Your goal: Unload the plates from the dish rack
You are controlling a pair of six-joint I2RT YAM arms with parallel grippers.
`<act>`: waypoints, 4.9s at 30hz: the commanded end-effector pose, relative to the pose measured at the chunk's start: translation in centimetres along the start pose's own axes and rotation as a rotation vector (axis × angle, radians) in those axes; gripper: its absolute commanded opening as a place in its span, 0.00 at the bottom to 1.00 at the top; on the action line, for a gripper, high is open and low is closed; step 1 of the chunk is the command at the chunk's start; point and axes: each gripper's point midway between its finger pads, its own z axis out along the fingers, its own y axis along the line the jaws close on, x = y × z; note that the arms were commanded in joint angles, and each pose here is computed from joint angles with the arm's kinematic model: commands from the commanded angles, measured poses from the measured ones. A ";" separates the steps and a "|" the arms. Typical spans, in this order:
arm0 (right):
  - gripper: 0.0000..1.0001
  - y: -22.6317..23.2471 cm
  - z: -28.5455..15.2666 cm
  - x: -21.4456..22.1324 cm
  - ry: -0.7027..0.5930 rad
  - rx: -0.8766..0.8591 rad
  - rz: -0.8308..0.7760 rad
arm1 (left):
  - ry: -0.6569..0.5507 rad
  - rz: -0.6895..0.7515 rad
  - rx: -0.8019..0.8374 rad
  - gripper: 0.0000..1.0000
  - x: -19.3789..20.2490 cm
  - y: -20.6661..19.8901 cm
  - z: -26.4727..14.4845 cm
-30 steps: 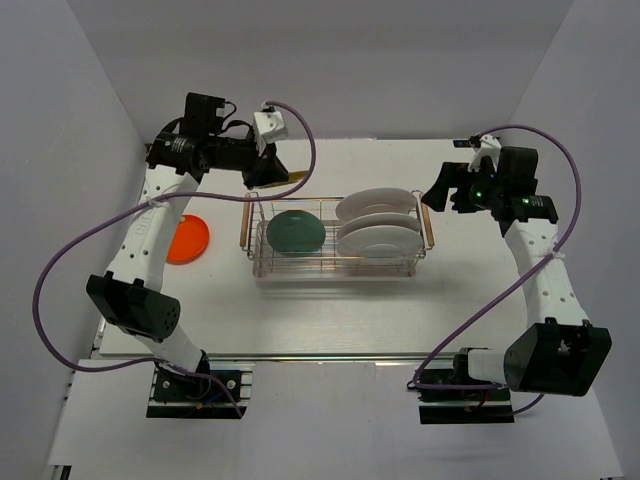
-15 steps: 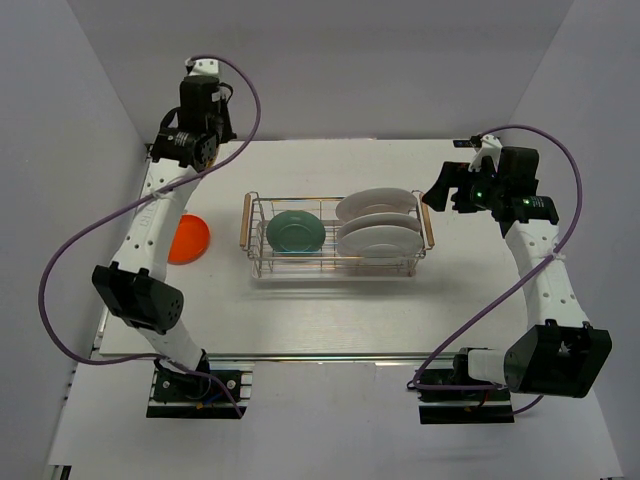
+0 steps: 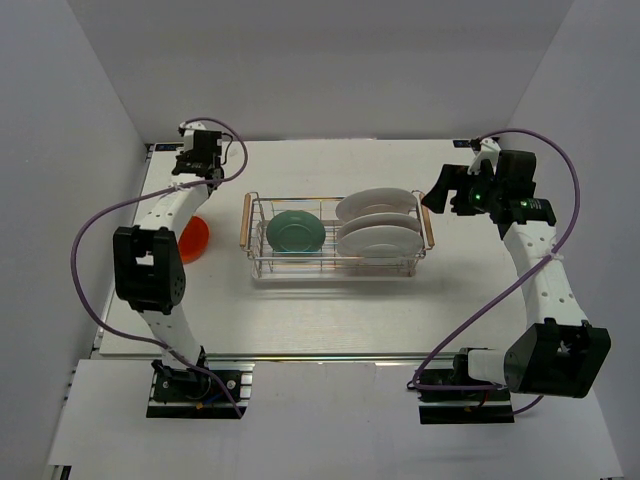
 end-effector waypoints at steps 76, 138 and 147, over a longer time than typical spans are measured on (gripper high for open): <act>0.89 -2.8 1.9 -0.3 0.036 0.119 0.028 | -0.031 0.750 1.833 0.80 6.2 -17.8 -23.1; 0.89 -1.7 0.3 -1.3 -0.003 0.095 -0.004 | -0.379 0.855 1.798 0.00 -1.6 -13.0 -32.5; 0.89 -3.6 -0.7 -1.4 -0.030 0.234 0.044 | -0.343 0.018 0.794 0.00 -15.5 -8.1 -23.2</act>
